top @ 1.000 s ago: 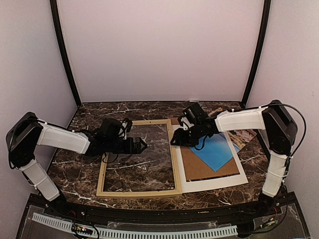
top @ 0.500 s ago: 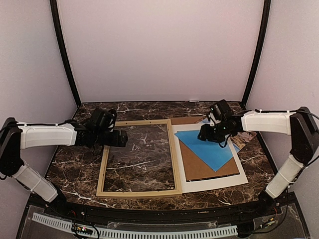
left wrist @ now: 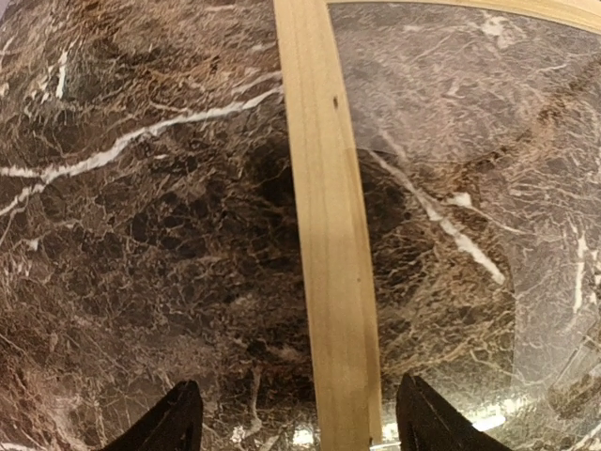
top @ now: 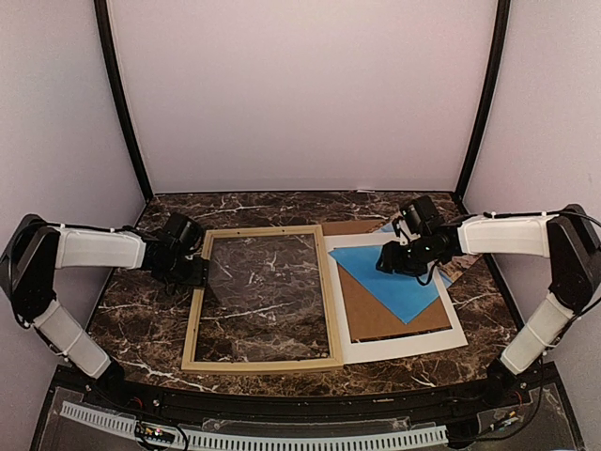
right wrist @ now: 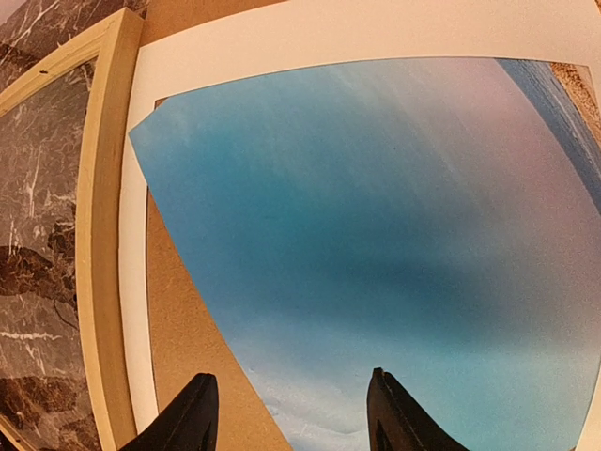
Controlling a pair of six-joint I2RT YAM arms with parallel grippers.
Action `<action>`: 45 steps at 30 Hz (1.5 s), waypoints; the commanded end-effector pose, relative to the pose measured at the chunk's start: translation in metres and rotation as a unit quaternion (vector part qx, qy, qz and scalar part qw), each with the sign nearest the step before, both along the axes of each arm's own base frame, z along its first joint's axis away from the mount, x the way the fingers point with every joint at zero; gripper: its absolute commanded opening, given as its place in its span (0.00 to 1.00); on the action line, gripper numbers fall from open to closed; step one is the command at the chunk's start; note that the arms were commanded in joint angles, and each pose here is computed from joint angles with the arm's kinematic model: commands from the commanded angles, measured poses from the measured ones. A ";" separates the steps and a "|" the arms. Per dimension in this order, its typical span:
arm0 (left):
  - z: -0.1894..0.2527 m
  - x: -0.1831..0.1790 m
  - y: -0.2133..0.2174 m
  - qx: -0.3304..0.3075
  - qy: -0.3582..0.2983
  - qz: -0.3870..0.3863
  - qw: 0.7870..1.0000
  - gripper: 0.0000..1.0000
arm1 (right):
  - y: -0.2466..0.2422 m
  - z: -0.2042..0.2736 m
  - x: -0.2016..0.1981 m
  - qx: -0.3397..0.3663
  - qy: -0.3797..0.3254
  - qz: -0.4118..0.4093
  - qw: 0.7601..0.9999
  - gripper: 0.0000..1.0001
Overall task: Put the photo into the frame
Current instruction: Place the glass panel at the frame body, then move the frame body to the center of the board.
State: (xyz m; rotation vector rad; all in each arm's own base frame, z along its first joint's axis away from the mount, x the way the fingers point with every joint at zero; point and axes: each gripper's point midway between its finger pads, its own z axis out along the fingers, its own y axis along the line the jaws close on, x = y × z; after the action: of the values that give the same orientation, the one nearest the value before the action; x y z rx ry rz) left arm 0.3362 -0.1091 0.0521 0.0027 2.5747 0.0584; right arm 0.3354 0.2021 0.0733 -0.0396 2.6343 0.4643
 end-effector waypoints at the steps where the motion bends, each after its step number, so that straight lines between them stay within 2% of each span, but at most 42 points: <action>1: -0.007 0.001 0.007 0.009 0.015 0.003 1.000 0.70 | 0.005 0.001 0.003 0.015 -0.012 0.011 1.000 0.55; 8: -0.016 0.005 0.011 0.022 0.025 0.008 0.999 0.59 | 0.003 0.000 0.001 0.014 -0.013 0.009 1.000 0.55; 16: -0.019 0.015 0.034 0.044 0.020 0.034 0.998 0.56 | -0.017 -0.002 0.003 0.001 -0.010 -0.014 1.000 0.55; 23: -0.018 0.031 0.066 0.038 0.014 0.075 0.996 0.54 | -0.061 -0.003 0.011 -0.029 -0.011 -0.064 0.997 0.55; 27: -0.001 0.039 0.062 -0.001 -0.014 0.073 0.997 0.58 | -0.104 -0.009 0.013 -0.060 -0.009 -0.120 0.991 0.55; 33: 0.040 0.042 0.013 -0.133 -0.077 0.006 0.988 0.74 | -0.146 -0.014 0.013 -0.072 -0.006 -0.174 0.982 0.56; 36: 0.075 0.036 -0.041 -0.198 -0.120 -0.066 0.971 0.86 | -0.160 -0.024 0.005 -0.074 0.010 -0.189 0.979 0.56; 40: 0.098 0.015 -0.114 -0.241 -0.124 -0.145 0.952 0.89 | -0.166 -0.032 -0.011 -0.062 0.022 -0.201 0.977 0.56; 45: 0.109 -0.006 -0.181 -0.283 -0.112 -0.198 0.932 0.90 | -0.164 -0.043 -0.029 -0.045 0.041 -0.200 0.978 0.55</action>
State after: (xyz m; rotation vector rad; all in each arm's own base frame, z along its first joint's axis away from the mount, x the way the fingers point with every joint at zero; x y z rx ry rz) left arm 0.3375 -0.2474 0.1407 0.2453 2.2789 -0.6438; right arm 0.3123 0.0356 0.0305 0.4626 2.6594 0.1568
